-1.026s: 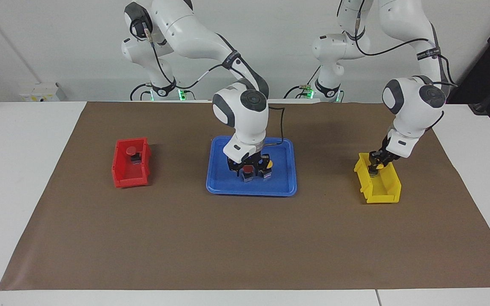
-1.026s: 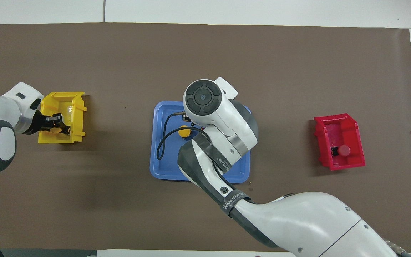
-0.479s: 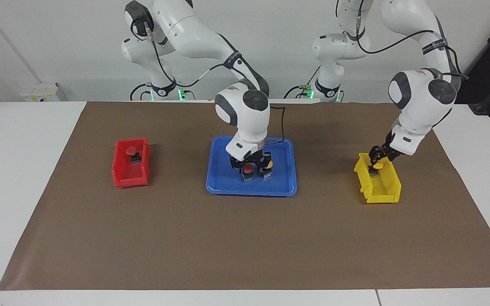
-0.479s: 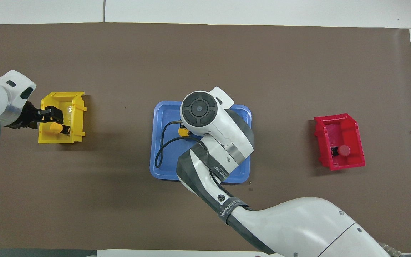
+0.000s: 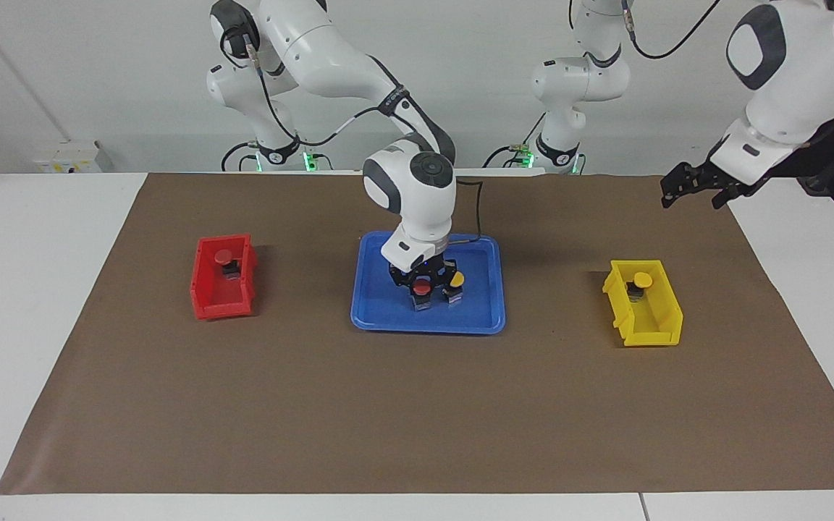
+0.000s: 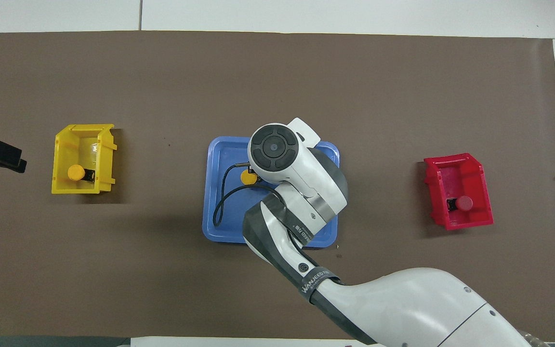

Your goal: Sort red and yellow buttons by color

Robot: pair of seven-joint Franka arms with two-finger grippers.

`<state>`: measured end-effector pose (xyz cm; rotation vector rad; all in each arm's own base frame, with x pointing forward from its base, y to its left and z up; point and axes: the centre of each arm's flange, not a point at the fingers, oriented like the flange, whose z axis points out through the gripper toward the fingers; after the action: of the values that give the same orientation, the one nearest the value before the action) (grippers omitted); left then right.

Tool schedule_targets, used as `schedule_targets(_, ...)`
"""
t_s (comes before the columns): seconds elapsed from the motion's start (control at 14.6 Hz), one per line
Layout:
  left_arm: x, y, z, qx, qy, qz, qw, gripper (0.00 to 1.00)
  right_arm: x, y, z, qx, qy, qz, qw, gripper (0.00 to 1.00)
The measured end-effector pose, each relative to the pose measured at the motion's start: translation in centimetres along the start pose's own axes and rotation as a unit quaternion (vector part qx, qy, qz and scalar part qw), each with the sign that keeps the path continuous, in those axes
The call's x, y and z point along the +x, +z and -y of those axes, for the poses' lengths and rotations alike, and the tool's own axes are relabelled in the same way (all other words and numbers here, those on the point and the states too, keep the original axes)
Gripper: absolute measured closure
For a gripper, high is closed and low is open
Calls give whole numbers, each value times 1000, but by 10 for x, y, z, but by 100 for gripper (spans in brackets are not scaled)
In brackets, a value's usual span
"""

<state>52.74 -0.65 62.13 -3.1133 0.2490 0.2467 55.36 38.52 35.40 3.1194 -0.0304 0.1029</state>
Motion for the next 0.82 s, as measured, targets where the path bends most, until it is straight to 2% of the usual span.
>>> schedule_targets(0.14,-5,-13,-2,2,6,-8,1000,0,25,-37,-40,4,18,-17,1000,62)
schedule_targets(0.21,-2,-12,-5,4,6,-15,1000,0,35,-58,-71,-5,11,-13,1000,62)
schedule_targets(0.41,21,17,-55,7,-57,-55,997,0,48,-111,-191,-28,-23,27,999,62)
schedule_targets(0.62,33,63,-169,-2,-133,-82,988,0,41,-115,-310,-10,-54,52,997,62)
schedule_targets(0.82,32,106,-263,-15,-183,-90,979,0,32,-87,-392,5,-63,60,996,62)
